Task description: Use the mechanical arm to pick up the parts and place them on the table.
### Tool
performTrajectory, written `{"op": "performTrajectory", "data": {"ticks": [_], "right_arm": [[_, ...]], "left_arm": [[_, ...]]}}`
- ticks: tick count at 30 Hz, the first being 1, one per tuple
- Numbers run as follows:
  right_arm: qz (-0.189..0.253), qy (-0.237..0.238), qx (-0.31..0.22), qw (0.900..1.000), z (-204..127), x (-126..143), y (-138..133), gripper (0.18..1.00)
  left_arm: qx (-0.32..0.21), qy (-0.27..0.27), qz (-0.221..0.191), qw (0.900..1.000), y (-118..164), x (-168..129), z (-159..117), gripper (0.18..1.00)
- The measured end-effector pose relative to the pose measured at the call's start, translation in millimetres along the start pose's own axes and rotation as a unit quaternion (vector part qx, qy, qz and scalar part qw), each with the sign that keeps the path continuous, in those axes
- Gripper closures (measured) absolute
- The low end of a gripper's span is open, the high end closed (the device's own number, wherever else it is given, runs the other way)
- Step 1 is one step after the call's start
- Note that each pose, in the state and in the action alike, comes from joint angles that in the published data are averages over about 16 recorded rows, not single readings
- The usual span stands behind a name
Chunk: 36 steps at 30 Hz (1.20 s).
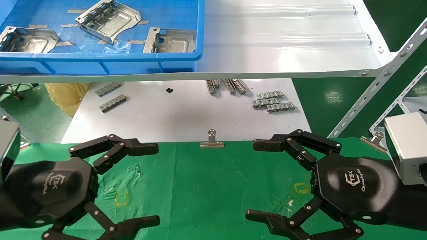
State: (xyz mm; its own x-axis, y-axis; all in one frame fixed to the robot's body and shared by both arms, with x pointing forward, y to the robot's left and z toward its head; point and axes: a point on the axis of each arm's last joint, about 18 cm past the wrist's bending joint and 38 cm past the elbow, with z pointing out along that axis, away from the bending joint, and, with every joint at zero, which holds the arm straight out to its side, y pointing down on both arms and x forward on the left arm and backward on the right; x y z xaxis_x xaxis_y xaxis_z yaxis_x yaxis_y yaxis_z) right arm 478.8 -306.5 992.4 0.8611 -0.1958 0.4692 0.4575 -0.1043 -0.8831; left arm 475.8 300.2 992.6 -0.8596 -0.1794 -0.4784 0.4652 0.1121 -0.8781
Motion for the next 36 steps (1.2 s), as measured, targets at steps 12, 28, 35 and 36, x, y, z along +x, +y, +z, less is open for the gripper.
{"op": "performTrajectory", "data": {"ticks": [12,28,35,36], "right_arm": [[0.000,0.000,0.000,1.000,0.0,0.0,0.0,0.190],[0.000,0.000,0.000,1.000,0.0,0.0,0.0,0.353],[0.000,0.000,0.000,1.000,0.0,0.0,0.0,0.504],[0.000,0.000,0.000,1.000,0.0,0.0,0.0,0.529]], "left_arm": [[0.000,0.000,0.000,1.0000,0.0,0.0,0.0,0.183],[0.000,0.000,0.000,1.0000,0.0,0.0,0.0,0.183],[0.000,0.000,0.000,1.0000,0.0,0.0,0.0,0.183],[0.000,0.000,0.000,1.0000,0.0,0.0,0.0,0.183]]}}
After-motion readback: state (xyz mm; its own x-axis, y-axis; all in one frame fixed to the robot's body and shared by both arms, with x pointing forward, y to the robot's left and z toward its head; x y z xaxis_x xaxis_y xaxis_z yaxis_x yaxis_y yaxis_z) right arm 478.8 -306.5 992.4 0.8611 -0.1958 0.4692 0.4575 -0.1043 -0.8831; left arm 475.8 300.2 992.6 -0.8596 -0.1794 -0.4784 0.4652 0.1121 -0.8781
